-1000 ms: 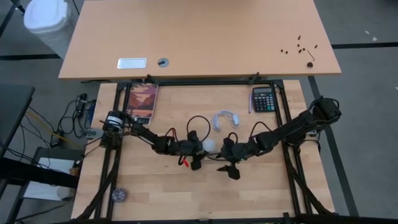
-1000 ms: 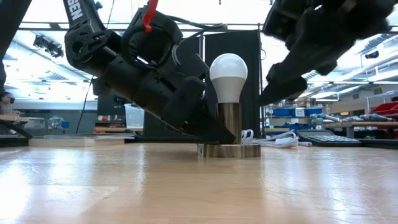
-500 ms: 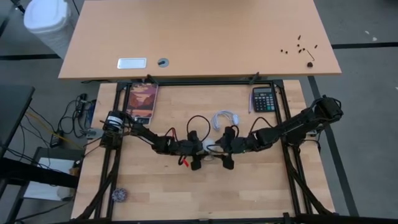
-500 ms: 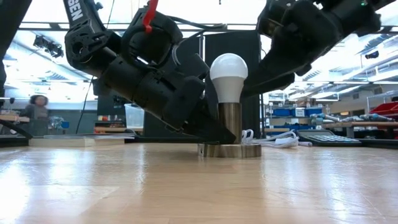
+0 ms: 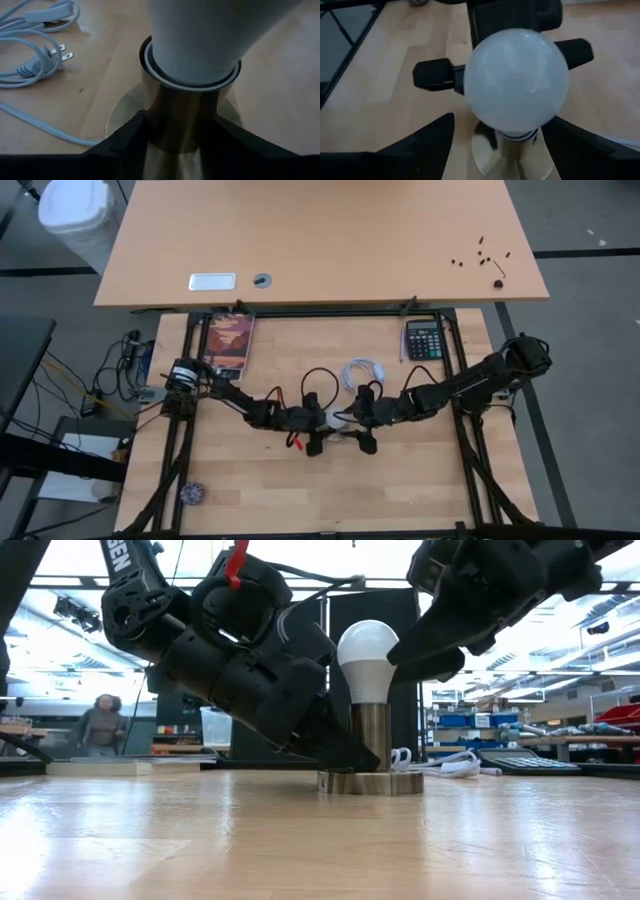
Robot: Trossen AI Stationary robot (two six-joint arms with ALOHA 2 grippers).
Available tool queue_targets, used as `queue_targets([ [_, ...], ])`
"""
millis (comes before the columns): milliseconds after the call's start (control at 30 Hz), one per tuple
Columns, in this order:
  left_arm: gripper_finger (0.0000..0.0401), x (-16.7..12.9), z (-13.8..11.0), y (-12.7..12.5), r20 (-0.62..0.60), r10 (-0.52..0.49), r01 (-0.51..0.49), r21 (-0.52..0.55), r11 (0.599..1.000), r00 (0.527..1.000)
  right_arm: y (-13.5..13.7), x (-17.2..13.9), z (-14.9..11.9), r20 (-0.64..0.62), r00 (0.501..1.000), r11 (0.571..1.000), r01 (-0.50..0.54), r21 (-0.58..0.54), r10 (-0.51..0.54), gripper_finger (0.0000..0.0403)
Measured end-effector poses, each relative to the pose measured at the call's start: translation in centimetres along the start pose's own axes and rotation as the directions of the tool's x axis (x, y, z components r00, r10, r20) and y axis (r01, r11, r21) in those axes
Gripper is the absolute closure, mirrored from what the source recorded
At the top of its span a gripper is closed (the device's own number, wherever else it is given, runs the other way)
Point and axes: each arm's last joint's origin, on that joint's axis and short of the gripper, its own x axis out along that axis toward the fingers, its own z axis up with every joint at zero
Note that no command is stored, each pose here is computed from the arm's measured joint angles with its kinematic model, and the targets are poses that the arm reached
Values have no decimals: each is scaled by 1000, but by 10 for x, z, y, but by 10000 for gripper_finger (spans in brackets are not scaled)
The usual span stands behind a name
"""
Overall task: Screw lightbulb
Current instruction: Insert the lightbulb into the lamp
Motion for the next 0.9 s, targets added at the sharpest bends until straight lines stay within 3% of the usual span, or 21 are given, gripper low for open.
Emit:
queue_targets([
  [400, 203, 0, 0, 3, -2, 52, -52, -1, 999, 999, 32, -7, -11, -53, 986, 987, -158, 5, 158, 96],
  [533, 203, 0, -1, 2, -5, 41, -41, 1, 999, 999, 25, -7, -18, -114, 992, 999, -52, 2, 52, 96],
  [667, 203, 0, -1, 1, -8, 22, -22, 5, 1000, 1000, 0, -1, -10, -70, 993, 995, 96, 0, -96, 96],
  [900, 203, 0, -1, 1, -9, 24, -24, 2, 1000, 1000, -8, 2, 2, 3, 1000, 1000, 19, 5, -19, 96],
])
